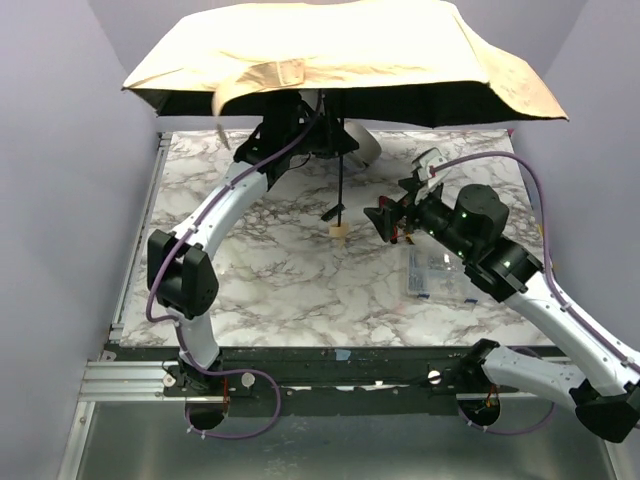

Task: Open the umbrella

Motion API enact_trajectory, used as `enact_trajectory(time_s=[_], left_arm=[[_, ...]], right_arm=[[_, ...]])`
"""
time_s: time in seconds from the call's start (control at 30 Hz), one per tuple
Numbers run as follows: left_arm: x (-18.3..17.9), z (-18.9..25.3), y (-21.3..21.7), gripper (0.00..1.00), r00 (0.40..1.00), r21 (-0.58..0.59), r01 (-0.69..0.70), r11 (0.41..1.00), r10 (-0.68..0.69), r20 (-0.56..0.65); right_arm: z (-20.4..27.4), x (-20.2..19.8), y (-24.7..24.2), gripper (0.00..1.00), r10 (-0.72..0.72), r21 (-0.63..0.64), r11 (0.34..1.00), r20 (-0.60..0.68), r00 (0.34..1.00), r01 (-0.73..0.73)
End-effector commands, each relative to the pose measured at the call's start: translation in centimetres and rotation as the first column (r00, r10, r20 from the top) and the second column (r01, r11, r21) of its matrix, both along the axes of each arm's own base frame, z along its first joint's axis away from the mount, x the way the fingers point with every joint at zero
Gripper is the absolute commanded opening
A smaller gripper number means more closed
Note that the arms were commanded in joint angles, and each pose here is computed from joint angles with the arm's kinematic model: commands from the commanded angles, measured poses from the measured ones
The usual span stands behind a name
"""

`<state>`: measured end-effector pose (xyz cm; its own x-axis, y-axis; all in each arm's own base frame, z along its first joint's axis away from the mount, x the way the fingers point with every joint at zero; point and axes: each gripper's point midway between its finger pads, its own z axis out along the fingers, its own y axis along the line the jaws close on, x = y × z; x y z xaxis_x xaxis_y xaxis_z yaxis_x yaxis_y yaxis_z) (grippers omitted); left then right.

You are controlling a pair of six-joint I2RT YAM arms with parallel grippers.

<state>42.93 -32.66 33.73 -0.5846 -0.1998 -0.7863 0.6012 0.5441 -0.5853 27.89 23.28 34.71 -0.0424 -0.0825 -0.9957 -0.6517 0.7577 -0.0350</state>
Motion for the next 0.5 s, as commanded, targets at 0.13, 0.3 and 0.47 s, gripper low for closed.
enact_trajectory(time_s=[0.13,0.3,0.47], left_arm=[[0.8,3.0,-4.7,0.00,0.971,-0.009,0.090,0.996,-0.085,0.225],[-0.6,2.8,-7.3,0.00,0.963,-0.049,0.174,0.983,-0.160,0.216],[-3.4,4.1,-10.5,0.00,0.924,-0.114,0.337,0.935,-0.305,0.230]], right_arm=[[-6.3,-4.1,-3.6,1.00,0.128,-0.360,0.925,0.001,0.992,-0.119],[-8.8,-7.2,-3.8,1.00,0.258,-0.418,0.869,-0.075,0.963,-0.265],[-10.6,-9.3,-3.7,1.00,0.368,-0.453,0.805,-0.123,0.922,-0.382]])
